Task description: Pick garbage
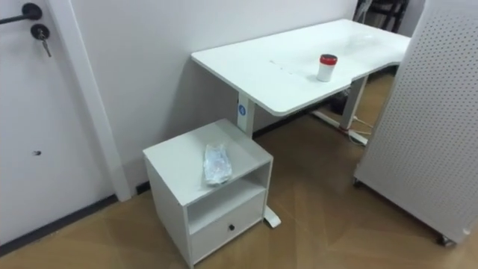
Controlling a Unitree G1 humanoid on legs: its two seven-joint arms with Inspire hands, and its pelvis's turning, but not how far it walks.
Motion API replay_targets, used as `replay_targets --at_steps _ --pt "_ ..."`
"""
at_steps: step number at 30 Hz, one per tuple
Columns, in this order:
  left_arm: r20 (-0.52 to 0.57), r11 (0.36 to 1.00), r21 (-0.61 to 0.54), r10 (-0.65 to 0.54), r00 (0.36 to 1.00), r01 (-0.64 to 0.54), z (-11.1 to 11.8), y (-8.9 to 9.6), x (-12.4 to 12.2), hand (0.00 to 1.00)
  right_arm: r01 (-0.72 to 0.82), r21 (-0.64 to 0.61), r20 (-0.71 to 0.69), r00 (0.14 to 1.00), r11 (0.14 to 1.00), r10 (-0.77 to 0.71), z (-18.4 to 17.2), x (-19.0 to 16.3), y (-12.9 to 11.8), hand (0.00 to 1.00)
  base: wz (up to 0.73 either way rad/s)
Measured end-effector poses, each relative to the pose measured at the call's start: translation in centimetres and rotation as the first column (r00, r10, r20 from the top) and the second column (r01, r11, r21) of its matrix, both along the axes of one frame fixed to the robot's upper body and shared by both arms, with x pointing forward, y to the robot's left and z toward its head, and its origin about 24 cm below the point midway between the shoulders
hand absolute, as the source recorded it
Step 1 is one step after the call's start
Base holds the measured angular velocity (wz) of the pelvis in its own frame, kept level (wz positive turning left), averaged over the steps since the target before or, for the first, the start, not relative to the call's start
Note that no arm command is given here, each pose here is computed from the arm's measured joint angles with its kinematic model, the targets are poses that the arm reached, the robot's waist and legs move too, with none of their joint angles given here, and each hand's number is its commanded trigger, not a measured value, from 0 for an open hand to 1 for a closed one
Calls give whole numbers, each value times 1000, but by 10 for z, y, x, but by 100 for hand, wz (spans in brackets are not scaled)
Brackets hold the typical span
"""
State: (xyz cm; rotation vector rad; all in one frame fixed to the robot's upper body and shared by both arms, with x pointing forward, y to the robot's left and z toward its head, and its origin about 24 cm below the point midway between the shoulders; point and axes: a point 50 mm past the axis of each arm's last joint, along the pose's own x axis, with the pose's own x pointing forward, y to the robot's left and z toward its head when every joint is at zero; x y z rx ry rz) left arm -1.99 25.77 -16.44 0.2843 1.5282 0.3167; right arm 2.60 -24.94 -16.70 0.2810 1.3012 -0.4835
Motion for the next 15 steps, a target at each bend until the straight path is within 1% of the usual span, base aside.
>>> replay_targets --at_steps 2,4,6,7,9,11,13,15 --pt "-7 999 -18 -27 1000 27 -1 -5 -1 0 6 -23 -16 1000 1000 -7 2 -5 -7 100 7" --pt "-13 999 -21 -26 1000 26 -1 -5 -3 0 4 -31 -16 1000 1000 -4 2 -4 -9 100 -46" --pt "-32 1000 -19 -10 999 10 0 -4 -14 0 -36 -37 -27 999 999 35 2 -4 -9 100 -54" --pt "-32 1000 -20 -12 999 11 0 -4 -14 0 -42 -38 -34 999 998 40 2 -7 -9 100 -17" --pt "-5 1000 -26 -17 1000 17 -1 -7 -10 0 -38 -43 -50 998 998 36 3 -14 -11 100 -16" --pt "15 1000 -19 -22 1000 23 -1 -4 -4 0 -43 -41 -40 998 998 41 2 -10 -9 100 -33" --pt "46 999 -19 -32 998 32 -1 -4 7 0 -57 -48 -39 998 997 55 2 -7 -9 100 -24" --pt "70 999 -34 -36 997 38 -2 -8 12 0 -97 -58 -48 994 994 94 3 -6 -11 100 -22"
